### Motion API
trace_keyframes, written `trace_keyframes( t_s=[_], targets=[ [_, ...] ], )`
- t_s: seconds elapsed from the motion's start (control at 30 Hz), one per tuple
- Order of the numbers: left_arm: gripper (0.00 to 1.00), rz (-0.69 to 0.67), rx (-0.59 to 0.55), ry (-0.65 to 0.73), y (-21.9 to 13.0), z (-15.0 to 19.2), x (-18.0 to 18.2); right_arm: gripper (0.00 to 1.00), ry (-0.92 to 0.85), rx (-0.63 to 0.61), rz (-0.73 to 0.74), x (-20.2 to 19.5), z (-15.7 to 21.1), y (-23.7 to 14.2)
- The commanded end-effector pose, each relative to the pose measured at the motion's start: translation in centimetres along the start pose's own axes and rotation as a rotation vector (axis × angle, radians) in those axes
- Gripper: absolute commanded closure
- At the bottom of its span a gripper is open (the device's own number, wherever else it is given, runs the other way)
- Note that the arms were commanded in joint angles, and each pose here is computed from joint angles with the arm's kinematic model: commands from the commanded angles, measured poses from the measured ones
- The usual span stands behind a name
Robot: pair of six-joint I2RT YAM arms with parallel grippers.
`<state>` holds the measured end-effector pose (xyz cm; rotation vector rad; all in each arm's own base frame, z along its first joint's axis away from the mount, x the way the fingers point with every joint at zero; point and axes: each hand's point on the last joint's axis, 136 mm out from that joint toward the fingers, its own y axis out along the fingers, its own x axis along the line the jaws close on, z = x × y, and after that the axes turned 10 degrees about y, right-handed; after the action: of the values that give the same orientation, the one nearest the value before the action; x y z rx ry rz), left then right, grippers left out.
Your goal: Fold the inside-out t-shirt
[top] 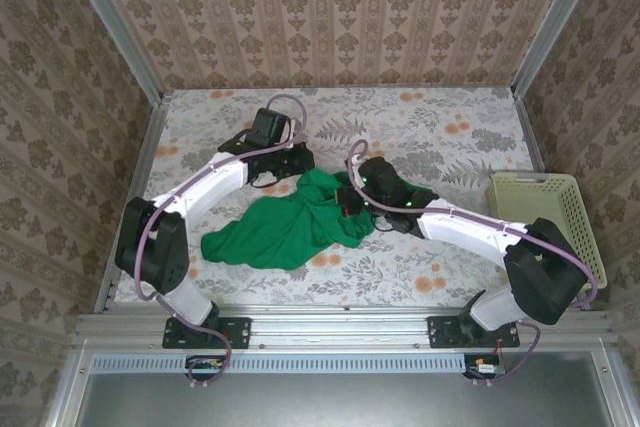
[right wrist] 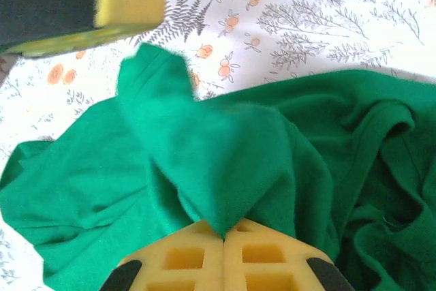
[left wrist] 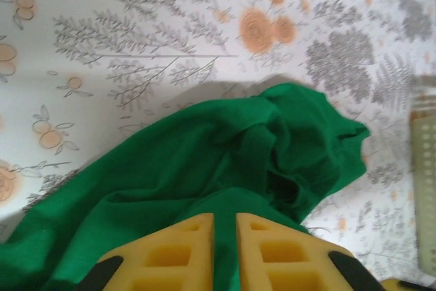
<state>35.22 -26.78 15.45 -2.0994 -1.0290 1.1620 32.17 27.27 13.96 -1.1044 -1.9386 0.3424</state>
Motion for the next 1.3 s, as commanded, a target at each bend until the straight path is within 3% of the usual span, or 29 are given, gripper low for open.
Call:
trace_keyframes(
  t_s=[0.0, 0.17, 0.3, 0.5, 0.6, 0.87, 1.07, 1.27],
  targets=[
    [0.73, -0.072, 0.006, 0.087, -1.6, 0.7, -0.4, 1.0, 0.081, 0.004, -0.18, 2.9, -1.0, -0.3],
    [0.54, -0.093, -0.109, 0.193, -5.2, 2.3, -2.8, 1.0, 0.069, 0.006, -0.247, 4.4, -1.7, -0.5],
    [0.55, -0.013, -0.171, 0.159, -6.0, 4.3, -3.7, 1.0, 0.078, 0.015, -0.217, 3.7, -1.5, 0.1],
    [0.57, 0.101, -0.181, 0.091, -3.3, 6.7, -4.2, 1.0, 0.127, 0.001, -0.172, 2.4, -1.9, 0.9],
    [0.53, 0.116, -0.205, 0.069, -1.5, 6.9, -3.3, 1.0, 0.131, -0.005, -0.175, 2.4, -2.0, 0.8],
    [0.46, 0.274, -0.292, 0.053, 0.9, 4.9, -4.4, 1.0, 0.126, -0.001, -0.17, 2.0, -1.5, 0.7],
    [0.52, 0.306, -0.326, 0.065, 0.7, 4.1, -4.9, 1.0, 0.128, -0.002, -0.145, 1.2, -1.0, 0.8],
    [0.7, 0.295, -0.342, 0.1, -0.3, 3.3, -5.6, 1.0, 0.125, 0.003, -0.121, 0.5, -0.6, 0.9]
  ],
)
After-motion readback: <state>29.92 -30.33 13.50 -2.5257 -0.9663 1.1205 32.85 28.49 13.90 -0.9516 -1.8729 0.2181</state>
